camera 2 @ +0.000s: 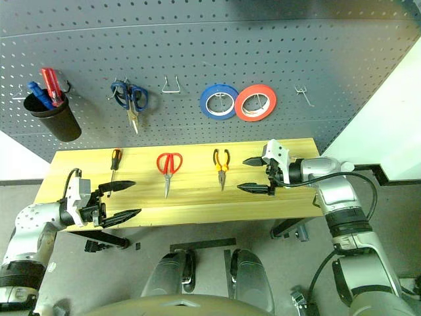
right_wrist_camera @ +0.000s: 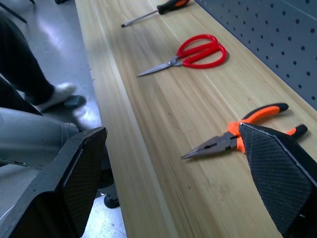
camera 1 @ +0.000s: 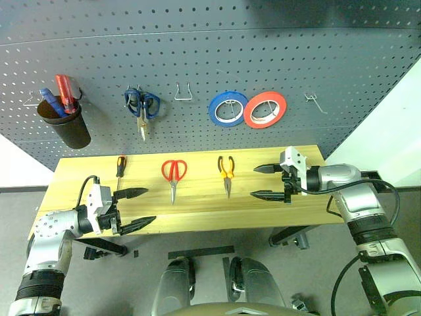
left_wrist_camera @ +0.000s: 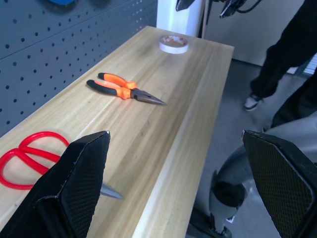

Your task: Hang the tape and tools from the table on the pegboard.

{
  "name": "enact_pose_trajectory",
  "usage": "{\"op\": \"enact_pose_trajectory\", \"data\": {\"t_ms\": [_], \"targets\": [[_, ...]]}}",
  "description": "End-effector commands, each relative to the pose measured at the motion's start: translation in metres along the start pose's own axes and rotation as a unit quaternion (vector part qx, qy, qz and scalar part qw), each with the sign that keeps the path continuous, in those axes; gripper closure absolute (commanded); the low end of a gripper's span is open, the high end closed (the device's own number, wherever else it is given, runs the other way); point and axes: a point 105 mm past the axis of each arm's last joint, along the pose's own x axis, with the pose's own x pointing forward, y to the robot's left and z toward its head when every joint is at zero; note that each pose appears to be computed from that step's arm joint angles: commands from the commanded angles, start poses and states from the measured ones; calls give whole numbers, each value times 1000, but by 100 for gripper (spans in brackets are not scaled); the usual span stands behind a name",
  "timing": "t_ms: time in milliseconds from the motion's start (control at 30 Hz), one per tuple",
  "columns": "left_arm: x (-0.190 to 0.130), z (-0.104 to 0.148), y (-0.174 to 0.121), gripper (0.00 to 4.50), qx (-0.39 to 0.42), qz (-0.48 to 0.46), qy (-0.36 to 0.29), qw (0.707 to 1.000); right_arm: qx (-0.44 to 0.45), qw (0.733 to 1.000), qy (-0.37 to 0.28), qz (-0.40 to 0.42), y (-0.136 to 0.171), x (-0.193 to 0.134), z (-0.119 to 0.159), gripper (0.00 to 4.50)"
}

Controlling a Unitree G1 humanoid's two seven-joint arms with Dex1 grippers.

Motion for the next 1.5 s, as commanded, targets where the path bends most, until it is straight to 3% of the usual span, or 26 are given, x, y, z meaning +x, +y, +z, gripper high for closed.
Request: {"op": "enact_pose_trajectory", "data": {"t_ms": [33,433,667,767,1067,1233,1367,1500], "targets": [[3,9,-4,3,12,-9,-6,1000,-20,1000,-11,-10,-9,-5,17,0],[18,9,-6,3,12,-5,-20,1000,-1,998,16,-62,-23,-19,6,0],[41,10,1,3,10,11,-12,1000,1,987,52,-151,-49,-23,-8,0],[45,14,6,3,10,13,-21,1000,9,985,75,-157,-47,-23,-21,0],[55,15,14,3,36,11,1,999,36,978,104,-176,-51,-38,-24,0],[56,30,19,3,61,19,-4,998,52,971,121,-200,-57,-55,-18,0],[58,48,16,3,52,9,-16,998,73,954,148,-250,-71,-64,-29,0],[65,60,16,3,51,-4,-7,999,89,946,139,-281,-81,-69,-26,0]]}}
